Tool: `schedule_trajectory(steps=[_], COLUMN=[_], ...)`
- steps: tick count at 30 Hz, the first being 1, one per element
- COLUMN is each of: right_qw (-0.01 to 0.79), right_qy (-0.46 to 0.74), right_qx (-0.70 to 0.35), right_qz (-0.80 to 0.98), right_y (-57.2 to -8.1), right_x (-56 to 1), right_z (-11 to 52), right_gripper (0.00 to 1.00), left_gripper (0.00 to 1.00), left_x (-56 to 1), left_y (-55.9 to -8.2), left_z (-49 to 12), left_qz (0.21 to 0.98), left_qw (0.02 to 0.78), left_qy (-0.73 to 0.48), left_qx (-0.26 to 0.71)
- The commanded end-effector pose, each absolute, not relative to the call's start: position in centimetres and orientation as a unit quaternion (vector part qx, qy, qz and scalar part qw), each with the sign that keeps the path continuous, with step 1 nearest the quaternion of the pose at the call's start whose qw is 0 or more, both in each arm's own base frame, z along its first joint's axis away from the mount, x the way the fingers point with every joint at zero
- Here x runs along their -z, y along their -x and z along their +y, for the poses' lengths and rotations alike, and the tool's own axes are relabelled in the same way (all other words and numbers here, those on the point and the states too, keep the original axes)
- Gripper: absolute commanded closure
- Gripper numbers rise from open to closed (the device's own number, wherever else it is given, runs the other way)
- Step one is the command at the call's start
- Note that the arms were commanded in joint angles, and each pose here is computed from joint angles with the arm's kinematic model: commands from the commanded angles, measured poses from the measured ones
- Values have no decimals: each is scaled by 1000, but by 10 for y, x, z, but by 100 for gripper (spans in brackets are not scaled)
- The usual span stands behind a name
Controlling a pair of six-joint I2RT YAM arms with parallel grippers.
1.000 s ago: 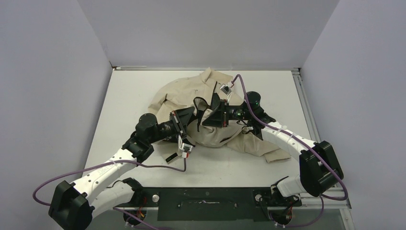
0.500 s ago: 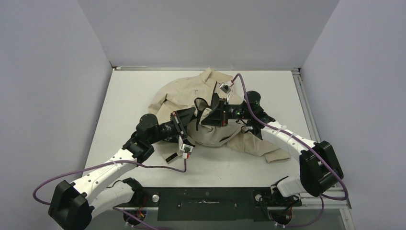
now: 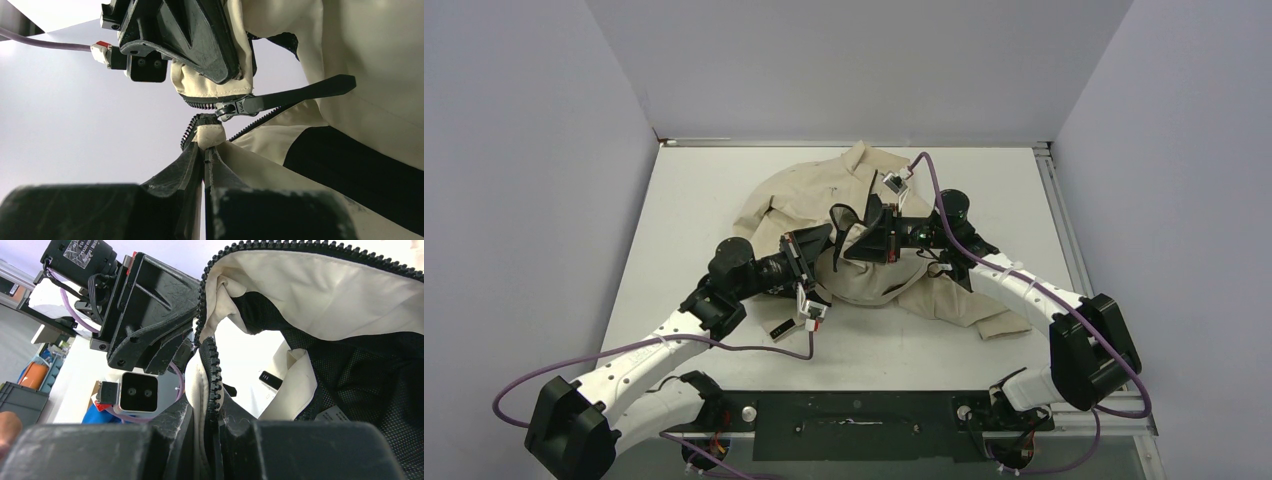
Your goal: Zip up the jacket
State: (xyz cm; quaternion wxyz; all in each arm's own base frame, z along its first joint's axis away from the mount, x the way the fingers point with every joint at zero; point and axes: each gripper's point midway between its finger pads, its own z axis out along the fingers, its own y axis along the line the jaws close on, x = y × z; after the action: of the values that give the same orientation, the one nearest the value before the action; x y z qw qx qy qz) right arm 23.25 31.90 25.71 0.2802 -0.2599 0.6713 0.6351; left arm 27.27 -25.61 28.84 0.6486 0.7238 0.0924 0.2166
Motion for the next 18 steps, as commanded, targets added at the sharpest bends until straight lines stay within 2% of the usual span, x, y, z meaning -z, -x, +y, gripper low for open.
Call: schedule_trajectory(steps=[1,18], right_qw=[324,325], right_qy=[285,285], right_qx=[-642,-649], right_qz=[634,626], right_y=[-237,-236], right_x=[-286,-294], right_z=[324,325], right_gripper=[95,95], left_gripper=[100,100], left_x=[-316,-311], left_y=[-268,-266], left_z=[-257,-257], left_qz=[69,64], left_qw=[666,659], left_qy=[-704,-710], left_qx=[-238,-239])
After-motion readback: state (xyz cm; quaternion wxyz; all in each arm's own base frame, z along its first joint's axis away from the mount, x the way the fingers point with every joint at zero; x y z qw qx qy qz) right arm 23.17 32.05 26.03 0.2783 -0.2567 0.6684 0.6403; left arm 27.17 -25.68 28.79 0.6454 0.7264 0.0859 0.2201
